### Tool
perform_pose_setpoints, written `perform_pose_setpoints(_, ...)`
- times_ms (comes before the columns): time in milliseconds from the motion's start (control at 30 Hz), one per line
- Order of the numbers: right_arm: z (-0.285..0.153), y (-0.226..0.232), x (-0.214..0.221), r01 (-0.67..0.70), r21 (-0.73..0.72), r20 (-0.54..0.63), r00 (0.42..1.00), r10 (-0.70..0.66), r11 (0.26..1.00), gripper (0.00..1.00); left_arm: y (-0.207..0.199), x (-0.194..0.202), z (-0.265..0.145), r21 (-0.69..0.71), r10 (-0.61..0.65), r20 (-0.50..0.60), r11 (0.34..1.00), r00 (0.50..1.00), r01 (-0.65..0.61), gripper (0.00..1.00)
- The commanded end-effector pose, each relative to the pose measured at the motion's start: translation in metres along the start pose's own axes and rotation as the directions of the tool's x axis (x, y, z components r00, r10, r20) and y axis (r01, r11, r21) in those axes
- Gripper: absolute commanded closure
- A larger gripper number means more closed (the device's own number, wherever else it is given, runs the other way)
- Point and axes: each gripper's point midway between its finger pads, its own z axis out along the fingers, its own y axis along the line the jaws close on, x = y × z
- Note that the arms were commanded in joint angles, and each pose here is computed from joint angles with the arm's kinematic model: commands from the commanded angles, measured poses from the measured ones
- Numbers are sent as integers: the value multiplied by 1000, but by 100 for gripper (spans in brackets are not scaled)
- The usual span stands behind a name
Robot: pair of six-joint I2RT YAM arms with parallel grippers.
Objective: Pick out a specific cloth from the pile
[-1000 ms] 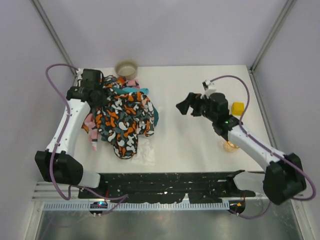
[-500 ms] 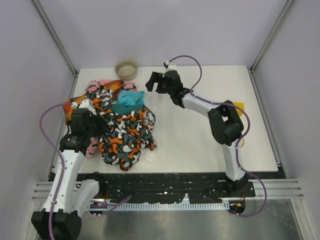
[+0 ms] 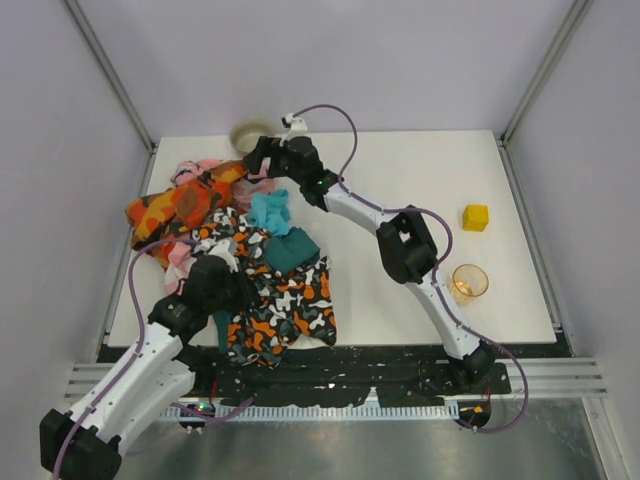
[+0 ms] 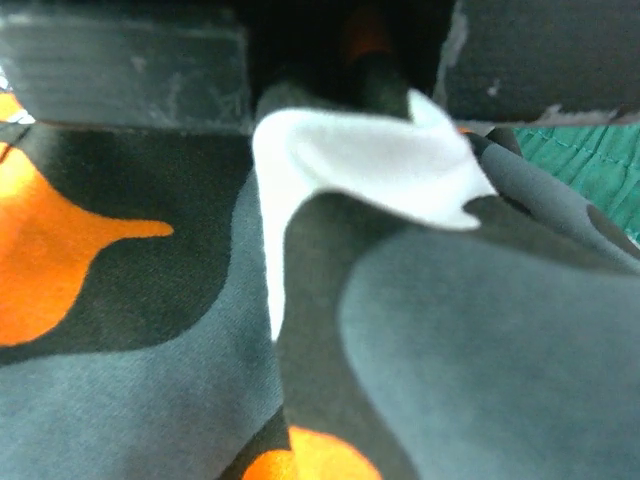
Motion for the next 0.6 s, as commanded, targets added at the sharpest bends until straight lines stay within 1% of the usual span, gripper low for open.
perform_pose_setpoints(0,24,3,29,-31,-14,-39,999,30,999,5,26,16,-4,-135,-51,-45,990,998,44,100)
perform_pose_setpoints(33,28,8,25,-48,-29,-24,999,48,998,5,29,16,-6,-152,-53,-39,987,998,47,100)
perform_pose_setpoints(67,33,2,41,-59,-24,-41,997,58,998,5,30,16,-7,-160,-54,-36,986,998,48,100)
perform_pose_setpoints(100,36,6,39,-85,-34,-33,996,84,996,5,30,16,-10,-163,-61,-33,985,998,55,100)
perform_pose_setpoints(133,40,-1,54,-95,-24,-51,994,93,995,5,36,12,-12,-195,-59,-8,979,998,56,100)
perform_pose_setpoints(167,42,-1,54,-118,-17,-44,992,117,993,5,37,11,-13,-204,-57,-2,977,998,56,100)
perform_pose_setpoints(200,44,-9,62,-133,8,-43,990,133,991,5,39,9,-16,-217,-59,11,974,998,60,100)
perform_pose_setpoints(233,46,-7,64,-183,-3,-36,983,182,983,5,40,7,-18,-225,-58,19,973,998,60,100)
perform_pose_setpoints(333,48,-11,71,-218,1,-46,975,218,976,4,46,8,-22,-258,-70,29,963,997,75,100)
perform_pose_setpoints(400,46,-3,76,-242,-42,-67,969,239,969,0,50,4,-24,-283,-77,51,955,996,88,100)
perform_pose_setpoints(433,41,10,75,-256,-95,-97,964,247,962,4,51,2,-25,-291,-75,60,953,995,89,100)
perform_pose_setpoints(467,37,11,82,-278,-128,-104,958,265,952,6,53,2,-25,-305,-74,61,948,995,90,100)
perform_pose_setpoints(500,29,28,72,-289,-188,-117,955,271,939,6,54,-1,-26,-315,-75,66,945,995,93,100)
perform_pose_setpoints(533,24,24,81,-295,-197,-126,953,275,935,4,56,-1,-26,-328,-74,67,940,995,92,100)
perform_pose_setpoints(567,14,38,68,-286,-236,-130,956,262,929,2,57,-2,-27,-340,-74,65,936,995,92,100)
